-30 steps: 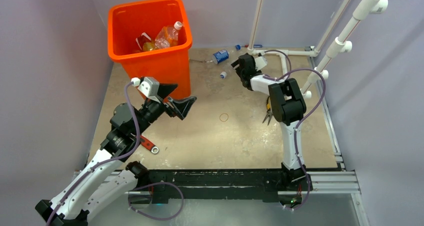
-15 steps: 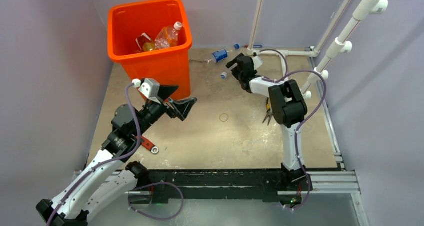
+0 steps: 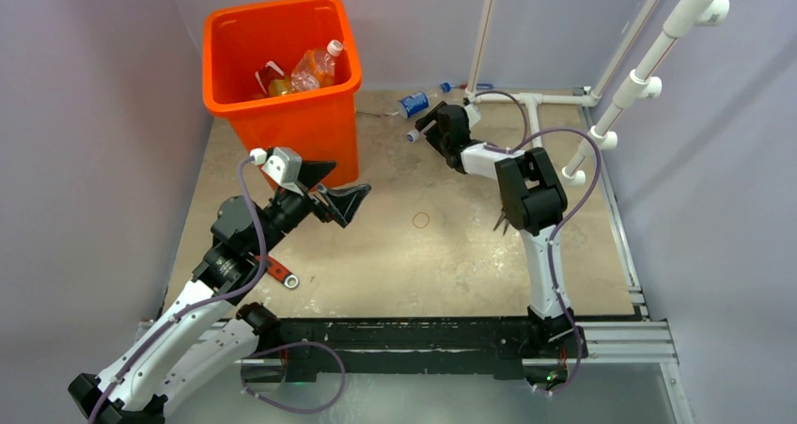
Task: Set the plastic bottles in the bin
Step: Place the plastic bottle in the trash bin, then pick up the plastic bottle at the center of the board.
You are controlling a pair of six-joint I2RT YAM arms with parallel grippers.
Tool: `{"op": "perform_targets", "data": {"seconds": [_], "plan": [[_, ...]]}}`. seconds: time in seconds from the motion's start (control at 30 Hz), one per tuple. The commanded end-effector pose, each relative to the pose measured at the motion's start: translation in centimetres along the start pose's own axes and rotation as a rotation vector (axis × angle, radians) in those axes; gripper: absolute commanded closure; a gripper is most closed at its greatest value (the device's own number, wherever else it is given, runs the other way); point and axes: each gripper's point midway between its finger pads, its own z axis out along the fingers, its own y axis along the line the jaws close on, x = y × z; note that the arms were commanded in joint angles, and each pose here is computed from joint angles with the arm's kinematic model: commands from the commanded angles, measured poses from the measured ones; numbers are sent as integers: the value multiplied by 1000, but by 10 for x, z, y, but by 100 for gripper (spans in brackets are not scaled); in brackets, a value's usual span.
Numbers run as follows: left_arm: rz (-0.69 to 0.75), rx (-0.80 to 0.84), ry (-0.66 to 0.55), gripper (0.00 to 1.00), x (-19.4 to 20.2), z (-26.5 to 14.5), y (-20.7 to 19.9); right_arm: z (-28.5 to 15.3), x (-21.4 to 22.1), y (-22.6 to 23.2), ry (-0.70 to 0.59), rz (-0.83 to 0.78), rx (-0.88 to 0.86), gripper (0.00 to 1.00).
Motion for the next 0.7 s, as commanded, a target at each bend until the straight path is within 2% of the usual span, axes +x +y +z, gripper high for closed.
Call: {"op": "perform_targets", "data": {"seconds": [0.0,0.1,0.37,0.67], "plan": [[-13,21,-32,2,-7,1,-5,5,6,-1,31,-9,9,23],[-15,21,-28,2,-6,1,-5,8,15,-6,61,0,21,25],[-14,15,-25,2,-5,1,-4,12,30,-22,99,22,42,43],[-21,20,-33,2,-7,0,-5,-15,13,-7,51,5,-31,61]]}}
